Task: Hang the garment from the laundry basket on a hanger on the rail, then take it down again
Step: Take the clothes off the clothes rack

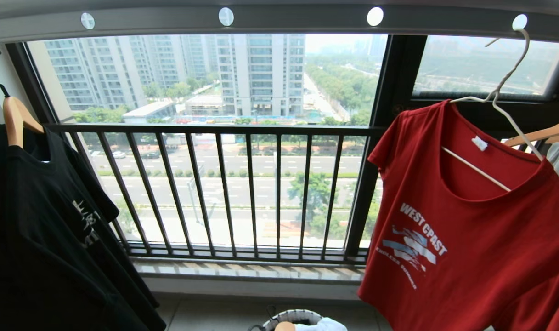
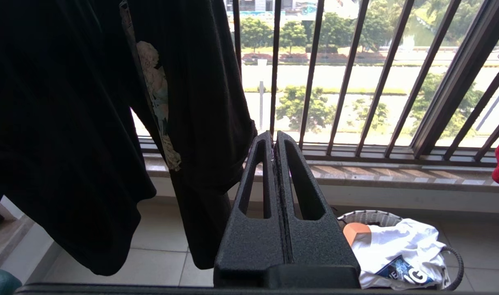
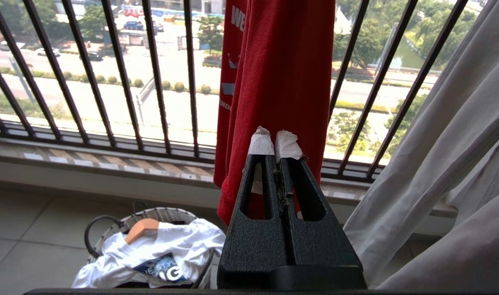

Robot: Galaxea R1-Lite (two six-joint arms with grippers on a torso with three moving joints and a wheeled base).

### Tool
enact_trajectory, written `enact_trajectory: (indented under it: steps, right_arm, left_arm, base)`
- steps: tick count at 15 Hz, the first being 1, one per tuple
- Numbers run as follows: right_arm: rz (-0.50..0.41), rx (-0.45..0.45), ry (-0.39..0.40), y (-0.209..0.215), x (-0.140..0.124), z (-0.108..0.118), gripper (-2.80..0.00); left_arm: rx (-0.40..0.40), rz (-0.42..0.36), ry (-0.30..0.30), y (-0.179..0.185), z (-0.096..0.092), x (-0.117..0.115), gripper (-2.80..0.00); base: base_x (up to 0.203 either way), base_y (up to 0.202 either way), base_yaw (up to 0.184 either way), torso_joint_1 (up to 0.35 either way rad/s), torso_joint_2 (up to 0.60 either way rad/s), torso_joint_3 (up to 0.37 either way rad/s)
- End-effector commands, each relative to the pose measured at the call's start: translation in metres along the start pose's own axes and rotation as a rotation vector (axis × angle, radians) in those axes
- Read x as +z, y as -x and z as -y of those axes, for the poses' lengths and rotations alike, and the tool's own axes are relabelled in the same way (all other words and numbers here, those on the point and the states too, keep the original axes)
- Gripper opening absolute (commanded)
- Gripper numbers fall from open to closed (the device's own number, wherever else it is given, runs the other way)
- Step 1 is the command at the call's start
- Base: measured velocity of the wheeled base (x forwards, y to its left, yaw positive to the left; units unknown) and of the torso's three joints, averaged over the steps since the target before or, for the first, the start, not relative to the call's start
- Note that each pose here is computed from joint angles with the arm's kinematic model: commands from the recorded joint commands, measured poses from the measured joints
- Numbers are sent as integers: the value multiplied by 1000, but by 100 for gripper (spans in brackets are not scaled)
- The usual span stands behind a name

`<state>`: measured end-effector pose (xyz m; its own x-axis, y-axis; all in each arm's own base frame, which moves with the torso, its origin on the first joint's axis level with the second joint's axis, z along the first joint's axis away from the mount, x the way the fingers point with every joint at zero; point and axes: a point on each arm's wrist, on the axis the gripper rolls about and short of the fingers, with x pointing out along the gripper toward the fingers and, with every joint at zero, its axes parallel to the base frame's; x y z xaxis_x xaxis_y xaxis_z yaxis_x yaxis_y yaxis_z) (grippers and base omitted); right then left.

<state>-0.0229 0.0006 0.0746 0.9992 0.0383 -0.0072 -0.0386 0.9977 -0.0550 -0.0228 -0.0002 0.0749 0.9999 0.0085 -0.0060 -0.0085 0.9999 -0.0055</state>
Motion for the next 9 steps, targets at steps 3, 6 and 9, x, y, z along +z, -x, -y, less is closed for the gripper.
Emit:
enact_trajectory:
  steps: [3, 6, 9]
  right_arm:
    - [-1, -1, 0, 0, 0, 0, -280]
    - [-1, -3, -2, 0, 0, 0, -280]
    - [-1, -1, -3, 0, 0, 0, -280]
  left_arm:
    - [1, -2, 1, 0, 0, 0, -280]
    - [1, -2, 1, 0, 0, 0, -280]
    - [1, -2, 1, 0, 0, 0, -280]
  base:
    - [0, 0, 0, 0, 0, 0]
    - [0, 0, 0, 0, 0, 0]
    - [0, 0, 0, 0, 0, 0]
